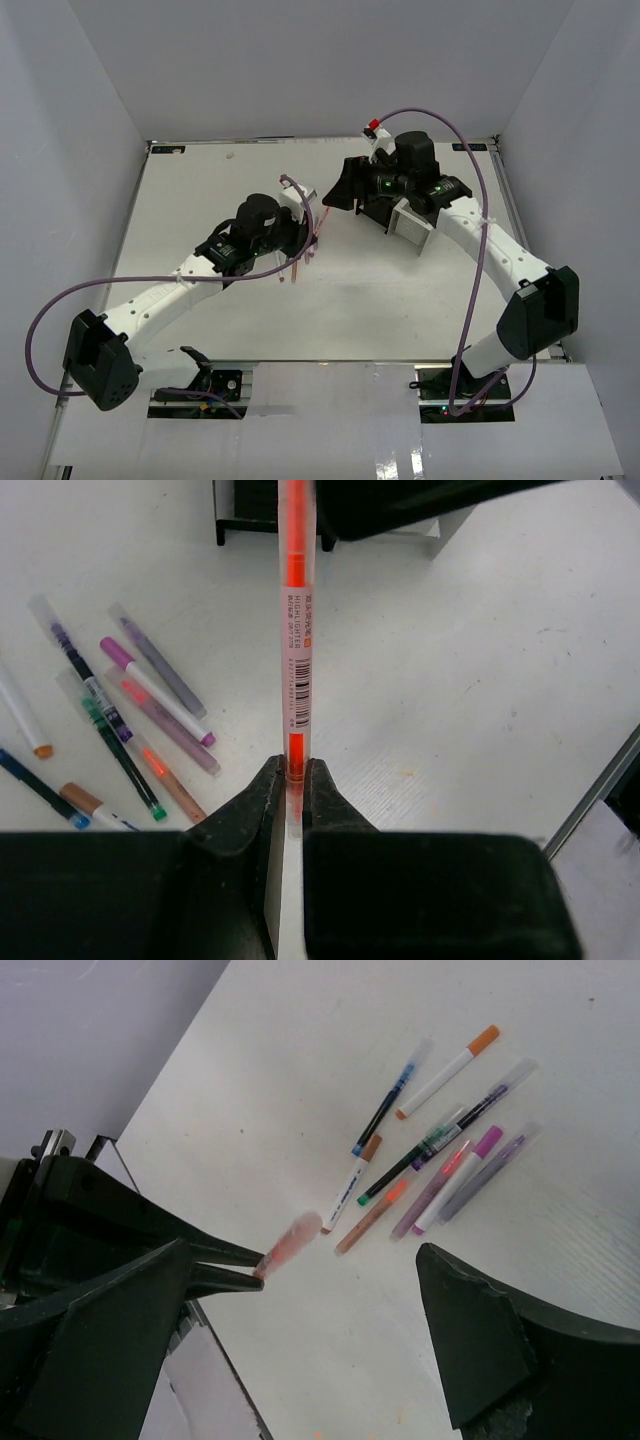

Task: Sort the stationery into containers
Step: Place the pen in the storage box.

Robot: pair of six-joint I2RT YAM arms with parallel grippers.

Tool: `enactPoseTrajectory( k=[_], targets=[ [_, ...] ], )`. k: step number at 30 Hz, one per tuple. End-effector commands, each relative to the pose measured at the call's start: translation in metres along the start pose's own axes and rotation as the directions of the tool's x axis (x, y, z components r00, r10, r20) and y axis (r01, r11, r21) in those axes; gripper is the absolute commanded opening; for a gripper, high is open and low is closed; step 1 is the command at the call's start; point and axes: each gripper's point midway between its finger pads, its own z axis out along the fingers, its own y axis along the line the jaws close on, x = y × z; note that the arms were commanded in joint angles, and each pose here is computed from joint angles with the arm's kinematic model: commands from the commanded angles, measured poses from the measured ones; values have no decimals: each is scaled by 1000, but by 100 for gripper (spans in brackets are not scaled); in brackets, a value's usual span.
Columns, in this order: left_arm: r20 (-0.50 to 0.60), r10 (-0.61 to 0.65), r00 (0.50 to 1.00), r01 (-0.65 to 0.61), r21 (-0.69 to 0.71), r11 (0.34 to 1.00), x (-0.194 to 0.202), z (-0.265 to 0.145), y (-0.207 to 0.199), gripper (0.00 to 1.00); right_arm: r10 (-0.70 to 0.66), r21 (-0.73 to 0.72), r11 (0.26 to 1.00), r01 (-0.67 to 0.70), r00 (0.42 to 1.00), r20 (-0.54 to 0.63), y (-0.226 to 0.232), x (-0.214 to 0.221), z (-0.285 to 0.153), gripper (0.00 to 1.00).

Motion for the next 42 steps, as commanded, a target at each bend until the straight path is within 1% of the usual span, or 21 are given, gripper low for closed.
enactPoseTrajectory(
  k=[1,6,7,12,13,15,16,19,22,23,24,25,26,27,28,30,31,34,35,38,42],
  targets=[
    [83,114,990,-123,108,987,-18,-7,-19,0,2,-89,996,1,999,36,24,-22,5,100],
    [123,127,984,-141,115,983,-23,-10,-21,0,4,-120,993,-2,1000,14,30,-22,15,83],
    [130,128,983,-143,111,984,-24,-11,-20,0,3,-127,992,-1,1000,11,32,-21,16,76],
    [141,130,981,-144,91,985,-29,-7,-17,1,4,-147,989,-5,1000,-7,35,-17,18,52],
    [144,130,981,-143,83,986,-30,-7,-16,0,7,-145,989,-8,1000,-9,34,-16,17,43],
    [153,130,980,-144,82,986,-33,-5,-16,1,5,-142,990,-6,1000,-12,34,-13,17,33],
    [154,129,980,-143,84,986,-33,-4,-16,1,3,-138,990,-5,1000,-11,33,-13,17,20],
    [150,123,981,-135,70,988,-33,-1,-13,11,-7,-104,995,8,1000,4,27,-16,17,8],
    [136,93,986,-97,22,995,-30,2,-5,32,-22,-74,997,24,999,31,19,-25,13,8],
    [135,75,988,-71,-36,997,-30,2,6,43,-30,-40,999,32,998,53,13,-30,9,8],
    [124,37,992,-29,-67,997,-27,3,11,61,-32,-1,999,32,997,76,0,-38,4,8],
    [113,9,994,3,-102,995,-24,4,17,69,-46,32,999,43,994,97,-10,-44,-1,8],
    [97,-20,995,39,-191,981,-18,2,32,77,-62,94,994,49,989,131,-23,-56,-7,8],
    [95,-74,993,93,-222,971,-14,2,36,88,-70,159,986,44,984,163,-43,-67,-17,8],
    [80,-106,991,123,-256,959,-8,3,42,92,-102,243,969,53,976,194,-62,-78,-25,8],
    [59,-203,977,211,-340,916,9,0,55,98,-138,365,930,37,958,252,-93,-101,-48,8],
    [46,-237,970,237,-364,901,16,0,59,98,-171,466,885,17,942,289,-113,-114,-60,8],
    [16,-365,931,332,-452,828,45,-6,73,98,-291,650,760,5,896,334,-154,-142,-92,8],
    [-4,-396,918,346,-478,807,55,-9,76,98,-320,687,726,12,891,322,-169,-145,-96,8],
    [-32,-471,881,388,-521,761,77,-12,79,98,-359,752,659,-16,872,334,-197,-157,-105,8],
    [-58,-520,852,402,-563,722,92,-14,82,98,-379,769,638,-41,853,360,-218,-166,-102,8]
  ],
)
